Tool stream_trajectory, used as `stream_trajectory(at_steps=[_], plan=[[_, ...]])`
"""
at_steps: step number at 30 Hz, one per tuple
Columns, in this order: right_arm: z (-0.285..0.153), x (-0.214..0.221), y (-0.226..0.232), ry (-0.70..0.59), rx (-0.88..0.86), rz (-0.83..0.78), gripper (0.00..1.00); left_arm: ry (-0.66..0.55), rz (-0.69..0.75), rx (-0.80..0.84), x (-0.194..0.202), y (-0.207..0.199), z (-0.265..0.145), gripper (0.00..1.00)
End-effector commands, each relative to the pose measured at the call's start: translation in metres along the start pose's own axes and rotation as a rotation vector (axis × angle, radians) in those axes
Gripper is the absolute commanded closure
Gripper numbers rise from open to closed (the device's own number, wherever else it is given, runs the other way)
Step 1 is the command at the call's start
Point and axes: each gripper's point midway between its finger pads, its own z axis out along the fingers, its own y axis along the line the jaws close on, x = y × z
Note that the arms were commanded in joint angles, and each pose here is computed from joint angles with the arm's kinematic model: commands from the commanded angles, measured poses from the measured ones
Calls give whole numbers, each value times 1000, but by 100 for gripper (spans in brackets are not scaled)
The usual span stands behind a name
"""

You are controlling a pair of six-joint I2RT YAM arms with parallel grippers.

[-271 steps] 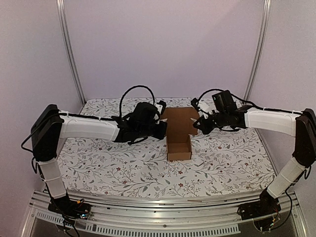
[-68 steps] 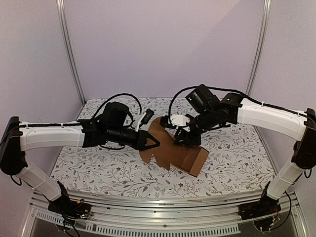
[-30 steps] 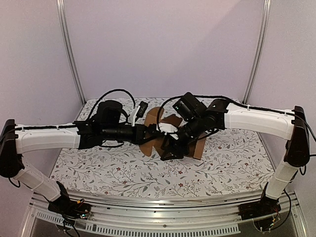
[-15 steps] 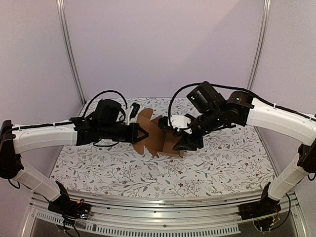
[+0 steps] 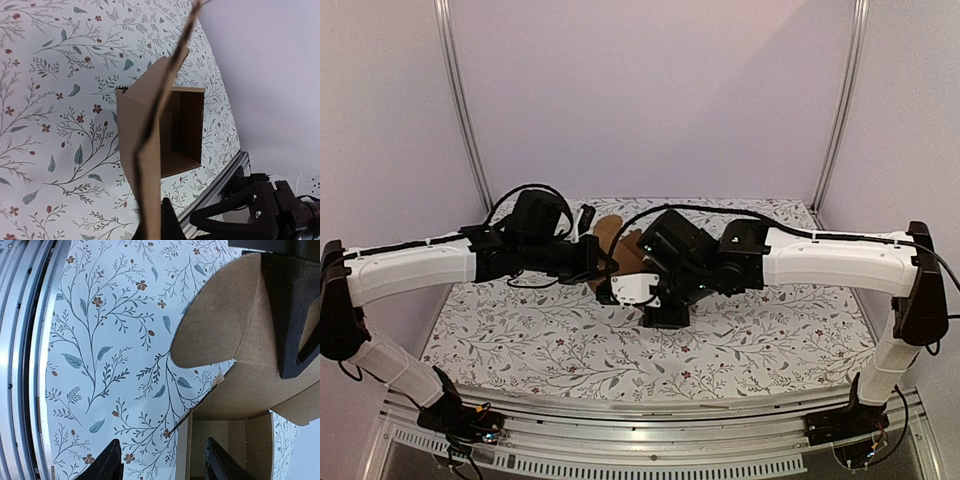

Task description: Fold the paper box

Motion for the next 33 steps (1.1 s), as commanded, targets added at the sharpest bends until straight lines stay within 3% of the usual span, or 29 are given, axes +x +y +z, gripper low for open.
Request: stream_trajectory(at_steps=[1, 15, 23, 33], plan=[[6, -9, -21, -1, 91, 36, 46, 16, -30, 15, 0, -1, -3, 100], [27, 13, -55, 63, 195, 120, 68, 98, 18, -5, 15, 3, -5, 100], [42, 22, -46, 78, 156, 109, 69, 164, 31, -4, 28, 7, 3, 100], [41, 26, -23, 52, 59, 108, 66, 199, 115, -118, 28, 13, 19, 100]])
